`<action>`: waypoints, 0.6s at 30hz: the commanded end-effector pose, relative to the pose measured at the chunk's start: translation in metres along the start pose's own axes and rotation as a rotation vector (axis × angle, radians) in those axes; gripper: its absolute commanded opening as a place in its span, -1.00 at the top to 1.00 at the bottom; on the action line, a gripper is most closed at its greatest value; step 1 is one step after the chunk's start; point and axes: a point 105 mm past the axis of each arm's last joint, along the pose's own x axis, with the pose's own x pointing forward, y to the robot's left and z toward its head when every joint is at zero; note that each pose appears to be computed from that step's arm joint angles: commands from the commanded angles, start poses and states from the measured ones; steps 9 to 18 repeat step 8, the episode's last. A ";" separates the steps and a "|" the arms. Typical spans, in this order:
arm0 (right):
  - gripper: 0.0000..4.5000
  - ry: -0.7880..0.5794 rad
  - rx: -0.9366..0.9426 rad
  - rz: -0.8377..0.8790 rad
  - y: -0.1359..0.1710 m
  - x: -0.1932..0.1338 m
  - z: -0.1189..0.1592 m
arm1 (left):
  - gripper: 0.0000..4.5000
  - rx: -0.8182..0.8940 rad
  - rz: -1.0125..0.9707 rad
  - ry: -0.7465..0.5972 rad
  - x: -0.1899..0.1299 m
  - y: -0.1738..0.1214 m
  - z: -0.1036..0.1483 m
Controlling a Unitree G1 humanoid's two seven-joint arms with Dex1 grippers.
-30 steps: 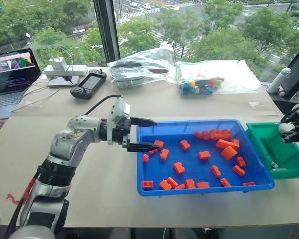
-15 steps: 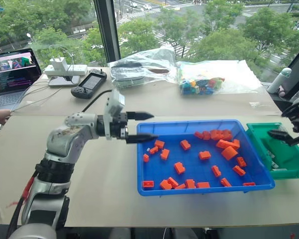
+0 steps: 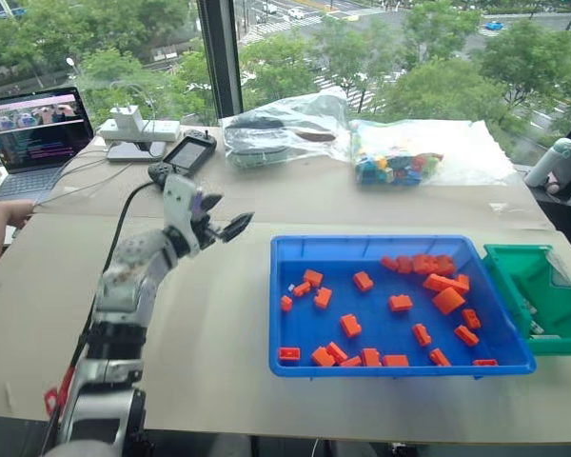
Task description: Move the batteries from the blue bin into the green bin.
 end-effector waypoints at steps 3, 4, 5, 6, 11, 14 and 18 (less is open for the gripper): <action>-1.00 -0.064 -0.053 -0.134 -0.025 -0.020 0.001 | -1.00 0.017 0.079 -0.048 -0.011 0.008 -0.007; -1.00 -0.059 -0.050 -0.134 -0.025 -0.021 -0.002 | -1.00 0.006 0.087 -0.045 -0.013 0.008 -0.011; -1.00 -0.059 -0.056 -0.136 -0.024 -0.022 -0.003 | -1.00 0.006 0.092 -0.033 -0.016 0.009 -0.017; -1.00 -0.058 -0.056 -0.134 -0.023 -0.022 -0.005 | -1.00 0.011 0.092 -0.020 -0.018 0.009 -0.021; -1.00 -0.054 -0.065 -0.132 -0.021 -0.021 -0.007 | -1.00 0.004 0.077 0.001 -0.019 0.007 -0.024; -1.00 -0.054 -0.065 -0.132 -0.021 -0.021 -0.007 | -1.00 0.004 0.077 0.001 -0.019 0.007 -0.024; -1.00 -0.054 -0.065 -0.132 -0.021 -0.021 -0.007 | -1.00 0.004 0.077 0.001 -0.019 0.007 -0.024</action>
